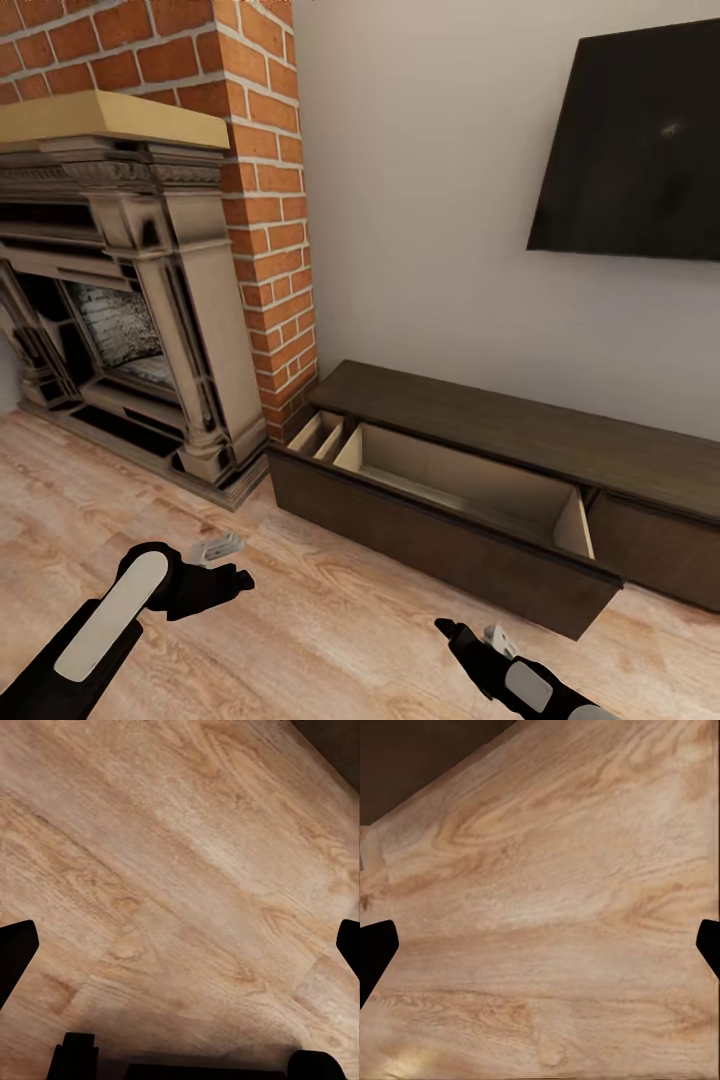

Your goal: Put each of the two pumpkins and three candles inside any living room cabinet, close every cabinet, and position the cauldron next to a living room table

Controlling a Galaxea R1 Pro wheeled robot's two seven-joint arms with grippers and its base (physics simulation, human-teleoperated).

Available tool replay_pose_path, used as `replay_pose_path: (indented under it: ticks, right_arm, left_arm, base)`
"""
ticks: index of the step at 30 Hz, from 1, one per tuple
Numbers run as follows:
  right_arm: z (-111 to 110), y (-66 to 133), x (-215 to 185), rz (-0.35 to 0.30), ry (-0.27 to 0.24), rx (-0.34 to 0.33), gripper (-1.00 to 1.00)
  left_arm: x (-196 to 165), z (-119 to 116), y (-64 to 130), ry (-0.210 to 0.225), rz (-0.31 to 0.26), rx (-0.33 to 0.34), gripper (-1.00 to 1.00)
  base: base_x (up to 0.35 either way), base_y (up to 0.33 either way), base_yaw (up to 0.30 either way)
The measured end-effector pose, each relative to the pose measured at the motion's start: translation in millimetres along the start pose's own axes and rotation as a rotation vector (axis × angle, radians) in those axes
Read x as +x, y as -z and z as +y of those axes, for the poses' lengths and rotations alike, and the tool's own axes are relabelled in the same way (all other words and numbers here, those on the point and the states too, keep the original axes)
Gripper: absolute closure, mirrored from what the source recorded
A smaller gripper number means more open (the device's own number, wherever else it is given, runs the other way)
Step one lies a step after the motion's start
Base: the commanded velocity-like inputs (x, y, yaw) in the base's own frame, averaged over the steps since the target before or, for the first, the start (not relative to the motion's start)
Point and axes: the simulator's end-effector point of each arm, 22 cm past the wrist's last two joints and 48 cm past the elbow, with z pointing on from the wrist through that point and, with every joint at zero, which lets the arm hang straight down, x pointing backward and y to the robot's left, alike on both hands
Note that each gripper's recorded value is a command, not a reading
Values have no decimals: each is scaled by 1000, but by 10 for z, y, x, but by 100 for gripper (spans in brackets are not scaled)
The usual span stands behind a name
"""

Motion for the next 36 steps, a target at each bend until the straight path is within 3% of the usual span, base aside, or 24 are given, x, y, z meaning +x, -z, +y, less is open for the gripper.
replay_pose_path:
  ticks: [5, 8, 18, 27, 36]
  right_arm:
    - [-112, 81, -17, 6, -5, 81, -100]
    - [-86, 125, -53, 1, -5, 93, -100]
    - [109, 264, -155, -14, 5, 72, -100]
    - [113, 264, -154, -14, 4, 70, -100]
    - [104, 262, -156, -15, 5, 74, -100]
  left_arm:
    - [-49, -25, 92, 0, 0, -1, -100]
    - [-78, -42, 146, 0, 0, -1, -100]
    - [-174, -98, 330, 0, 0, 0, -100]
    - [-207, -85, 346, 11, -7, 4, -100]
    - [-213, -86, 347, 11, -8, 6, -100]
  base:
    - [0, 0, 0]
    - [0, 0, 0]
    - [-4, 0, 0]
    - [-142, 13, 2]
    - [-166, -18, 206]
